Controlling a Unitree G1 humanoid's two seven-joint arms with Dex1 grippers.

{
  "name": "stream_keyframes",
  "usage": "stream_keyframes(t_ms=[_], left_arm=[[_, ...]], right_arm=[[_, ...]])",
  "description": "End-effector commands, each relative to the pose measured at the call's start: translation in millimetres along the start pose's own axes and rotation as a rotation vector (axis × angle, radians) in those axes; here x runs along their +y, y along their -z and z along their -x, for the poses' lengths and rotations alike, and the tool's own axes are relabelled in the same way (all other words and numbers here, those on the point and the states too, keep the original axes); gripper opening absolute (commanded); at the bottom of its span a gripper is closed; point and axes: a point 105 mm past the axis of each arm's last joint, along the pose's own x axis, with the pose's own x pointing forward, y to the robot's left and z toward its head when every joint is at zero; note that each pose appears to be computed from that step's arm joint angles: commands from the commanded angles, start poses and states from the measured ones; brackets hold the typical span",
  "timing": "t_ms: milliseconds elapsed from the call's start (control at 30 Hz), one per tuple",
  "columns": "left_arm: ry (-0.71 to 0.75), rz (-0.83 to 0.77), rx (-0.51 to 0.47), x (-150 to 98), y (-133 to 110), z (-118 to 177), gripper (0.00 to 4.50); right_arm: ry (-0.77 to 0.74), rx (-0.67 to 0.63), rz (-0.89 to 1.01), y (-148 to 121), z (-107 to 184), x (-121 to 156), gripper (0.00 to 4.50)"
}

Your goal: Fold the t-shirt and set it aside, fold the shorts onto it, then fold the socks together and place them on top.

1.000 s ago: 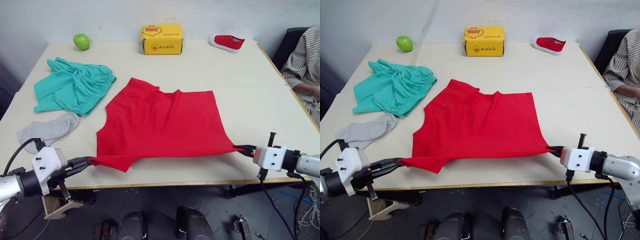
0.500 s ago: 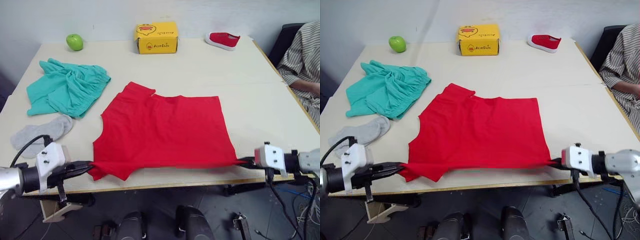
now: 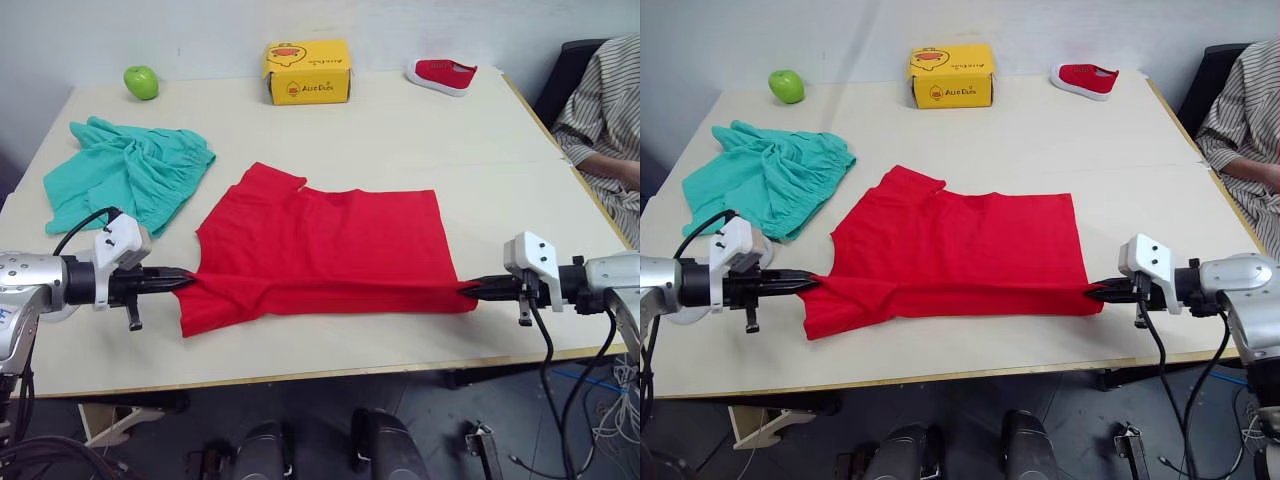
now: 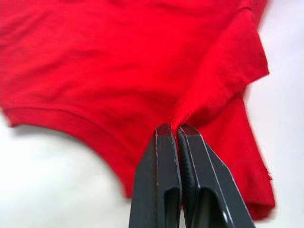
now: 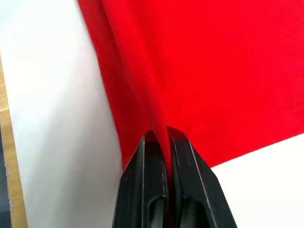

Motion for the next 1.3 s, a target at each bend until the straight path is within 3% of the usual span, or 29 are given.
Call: stream_keyframes(t_ms=[33, 267, 367, 467, 500, 567, 733, 800, 867, 933, 1033, 1200, 1233, 1300], left_arm=[[-0.007, -0.009, 0.005, 9, 3, -8, 0.01], [-0.115, -0.029, -0.112, 29, -4, -23, 0.01], [-0.103, -0.003, -0.080, 27, 9, -23, 0.01], [-0.141, 0.033, -0.099, 30, 14, -21, 0.64], [-0.150, 0.040, -0.107, 30, 14, -21, 0.98], [-0.177, 0.035, -0.119, 32, 14, -21, 1.60], [-0.348, 0.057, -0.244, 45, 3, -6, 3.31], [-0.356, 0.032, -0.316, 41, -7, 5, 3.32], [-0.320, 0.008, -0.348, 28, -13, 15, 3.15], [-0.192, -0.038, -0.306, 2, -12, 11, 2.64], [-0.015, -0.098, -0.233, -33, -6, -5, 1.66], [0.125, -0.149, -0.185, -61, 4, -36, 0.01], [0.137, -0.152, -0.186, -64, 5, -43, 0.00], [0.130, -0.157, -0.187, -64, 7, -57, 0.00]], right_arm=[[0.029, -0.015, -0.010, -1, -6, -8, 0.00], [0.101, -0.068, 0.005, 0, -18, -16, 0.00], [0.152, -0.083, 0.017, 2, -17, -20, 0.00], [0.178, -0.135, -0.040, 1, -15, -22, 0.00], [0.192, -0.148, -0.037, 0, -14, -23, 0.46], [0.214, -0.163, -0.037, -2, -11, -24, 0.96], [0.411, -0.218, -0.036, -8, 17, -45, 2.85], [0.419, -0.291, -0.052, -20, 25, -44, 3.50], [0.345, -0.359, -0.061, -35, 26, -31, 3.53], [0.251, -0.394, -0.032, -48, 14, -11, 3.14], [0.137, -0.398, 0.032, -55, -14, 20, 2.17], [0.033, -0.405, 0.102, -50, -59, 59, 0.35], [0.033, -0.405, 0.112, -47, -64, 61, 0.04], [0.052, -0.405, 0.105, -41, -74, 59, 0.04]])
